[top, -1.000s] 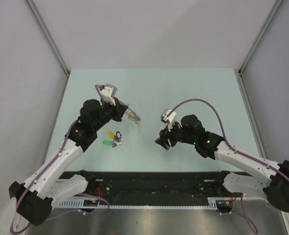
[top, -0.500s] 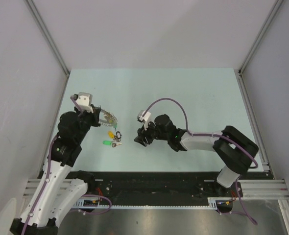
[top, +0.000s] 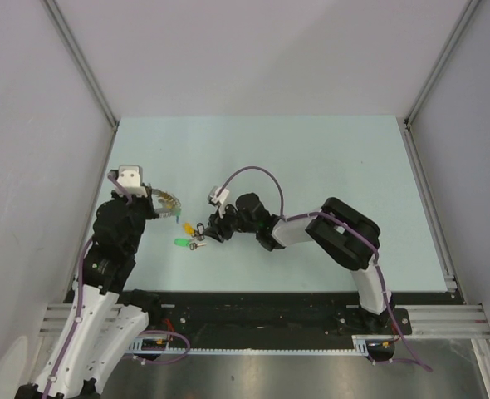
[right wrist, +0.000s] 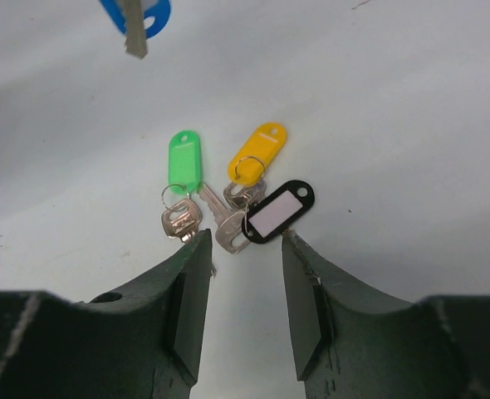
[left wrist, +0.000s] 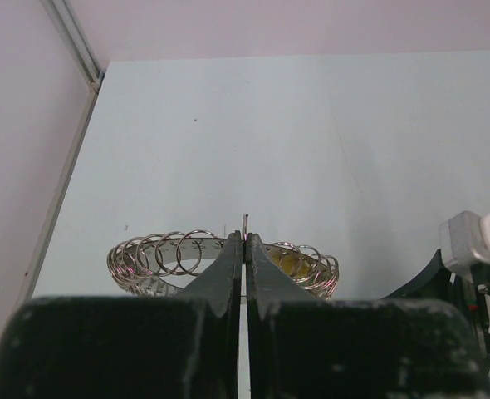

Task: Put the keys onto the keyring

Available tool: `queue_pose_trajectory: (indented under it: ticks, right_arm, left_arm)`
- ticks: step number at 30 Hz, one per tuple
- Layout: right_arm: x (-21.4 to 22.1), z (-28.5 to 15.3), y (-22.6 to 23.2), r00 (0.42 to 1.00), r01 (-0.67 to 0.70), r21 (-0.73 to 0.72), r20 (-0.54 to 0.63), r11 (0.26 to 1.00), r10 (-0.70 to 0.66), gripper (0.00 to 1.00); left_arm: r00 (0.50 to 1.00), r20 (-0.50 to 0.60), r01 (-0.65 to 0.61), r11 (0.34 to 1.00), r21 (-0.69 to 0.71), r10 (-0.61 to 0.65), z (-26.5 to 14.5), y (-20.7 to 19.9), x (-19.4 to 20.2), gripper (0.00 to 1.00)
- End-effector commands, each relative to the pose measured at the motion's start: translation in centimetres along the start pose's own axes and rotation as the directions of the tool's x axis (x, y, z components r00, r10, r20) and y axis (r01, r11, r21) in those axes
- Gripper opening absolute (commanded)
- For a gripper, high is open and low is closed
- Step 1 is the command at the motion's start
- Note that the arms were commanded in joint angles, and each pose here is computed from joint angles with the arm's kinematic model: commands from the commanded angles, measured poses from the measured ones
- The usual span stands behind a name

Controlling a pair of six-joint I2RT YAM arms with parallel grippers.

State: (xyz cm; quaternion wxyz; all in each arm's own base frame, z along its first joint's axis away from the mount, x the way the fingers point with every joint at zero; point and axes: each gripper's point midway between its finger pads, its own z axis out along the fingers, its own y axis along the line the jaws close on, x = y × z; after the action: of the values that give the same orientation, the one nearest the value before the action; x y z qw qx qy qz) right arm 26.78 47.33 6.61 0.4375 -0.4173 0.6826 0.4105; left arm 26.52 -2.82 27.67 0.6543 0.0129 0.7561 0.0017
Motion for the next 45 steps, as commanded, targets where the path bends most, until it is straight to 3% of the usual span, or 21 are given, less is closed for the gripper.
queue_pose_trajectory:
  ticks: [1,9,15,21,25,27,35,38,45]
  right_arm:
    - [-2.2,2.2,0.5,0.995,0.067,-0.024,0.074,0.997,-0.066,0.43]
    - [-0.2,3.6,-0.7,0.997,0.067,0.014,0.032,0.998,-0.067,0.42]
    - [0.6,4.1,-0.6,0.998,0.061,-0.002,0.011,0.998,-0.061,0.34]
    - [1.0,4.0,-0.6,0.997,0.078,-0.008,-0.007,0.997,-0.078,0.20]
    - [0.8,3.5,-0.5,0.996,0.084,-0.011,-0.031,0.996,-0.084,0.01]
    - [1.2,3.0,-0.7,0.994,0.088,-0.002,-0.069,0.996,-0.088,0.00]
    - [-0.3,-3.4,-3.7,0.981,0.106,0.137,-0.175,0.985,-0.081,0.00]
    - [0.9,-7.2,-6.2,0.959,0.139,0.278,-0.277,0.951,-0.059,0.00]
    - [3.1,-14.8,-9.1,0.892,0.204,0.448,-0.452,0.871,0.024,0.00]
  left_arm:
    - [0.998,0.065,0.007,0.999,-0.048,-0.003,-0.3,1.1,-1.6,0.00]
    - [0.998,0.068,0.006,1.000,-0.030,-0.004,-0.3,0.8,-1.7,0.00]
    - [0.998,0.070,0.006,1.000,-0.022,-0.004,-0.3,0.6,-1.6,0.00]
    - [0.997,0.071,0.005,1.000,-0.009,-0.005,-0.3,0.4,-1.7,0.00]
    - [0.997,0.074,0.006,1.000,-0.004,-0.006,-0.3,0.3,-1.7,0.01]
    - [0.997,0.074,0.006,1.000,-0.001,-0.006,-0.3,0.3,-1.7,0.00]
    - [0.997,0.083,0.007,1.000,0.010,-0.008,-0.5,0.1,-1.9,0.00]
    - [0.996,0.085,0.006,1.000,0.019,-0.008,-0.5,-0.1,-1.9,0.00]
    - [0.996,0.090,-0.019,0.999,0.036,0.015,-0.5,-0.3,-1.9,0.00]
